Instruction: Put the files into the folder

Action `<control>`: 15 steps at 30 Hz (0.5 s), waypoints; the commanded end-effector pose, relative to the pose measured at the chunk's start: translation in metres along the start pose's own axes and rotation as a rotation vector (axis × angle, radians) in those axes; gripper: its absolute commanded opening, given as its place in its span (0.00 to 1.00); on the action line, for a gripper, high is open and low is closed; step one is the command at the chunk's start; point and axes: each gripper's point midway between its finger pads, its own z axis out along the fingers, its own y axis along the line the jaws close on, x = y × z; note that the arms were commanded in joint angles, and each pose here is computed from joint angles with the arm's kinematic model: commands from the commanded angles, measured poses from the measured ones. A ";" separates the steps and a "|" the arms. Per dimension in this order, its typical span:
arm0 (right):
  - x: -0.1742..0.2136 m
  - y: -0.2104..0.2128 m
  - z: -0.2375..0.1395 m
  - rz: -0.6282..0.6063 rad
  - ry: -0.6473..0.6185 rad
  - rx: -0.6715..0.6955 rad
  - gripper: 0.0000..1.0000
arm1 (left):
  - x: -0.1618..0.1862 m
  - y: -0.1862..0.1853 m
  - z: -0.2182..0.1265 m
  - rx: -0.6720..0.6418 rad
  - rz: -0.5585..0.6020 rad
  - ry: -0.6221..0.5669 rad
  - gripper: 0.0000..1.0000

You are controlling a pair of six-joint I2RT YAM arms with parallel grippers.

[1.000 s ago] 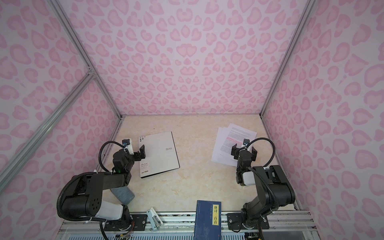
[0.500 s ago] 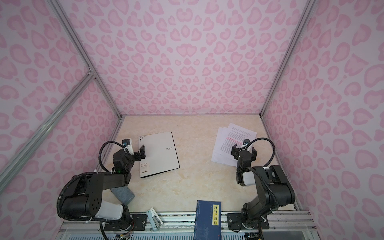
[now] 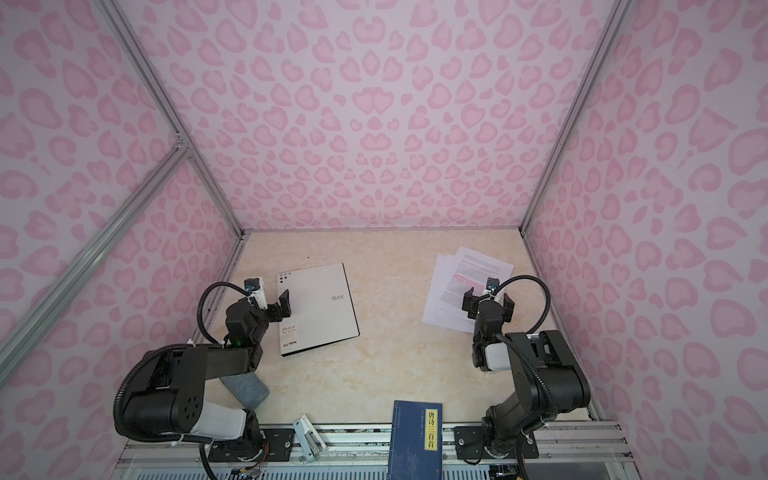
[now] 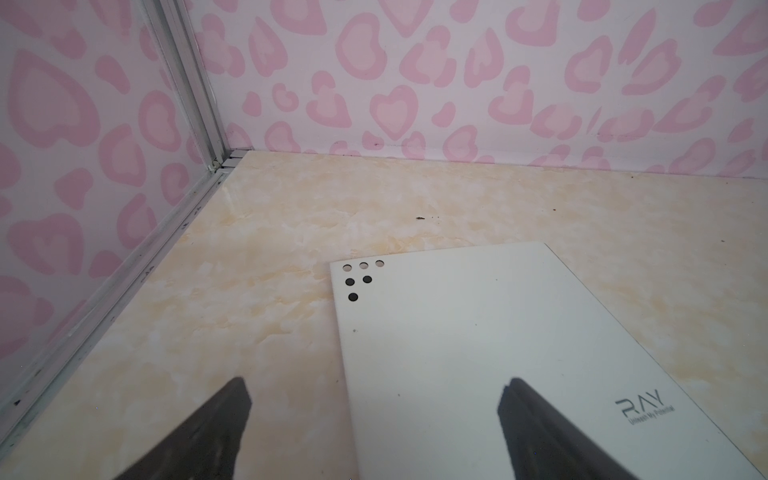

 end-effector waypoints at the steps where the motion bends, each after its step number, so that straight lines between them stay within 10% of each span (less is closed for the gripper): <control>1: -0.003 -0.001 -0.001 0.005 -0.016 0.004 1.00 | -0.006 -0.001 0.001 0.003 0.007 -0.022 0.97; 15: -0.006 -0.004 -0.002 0.004 -0.028 0.037 1.00 | -0.010 -0.001 0.001 0.003 0.006 -0.030 0.97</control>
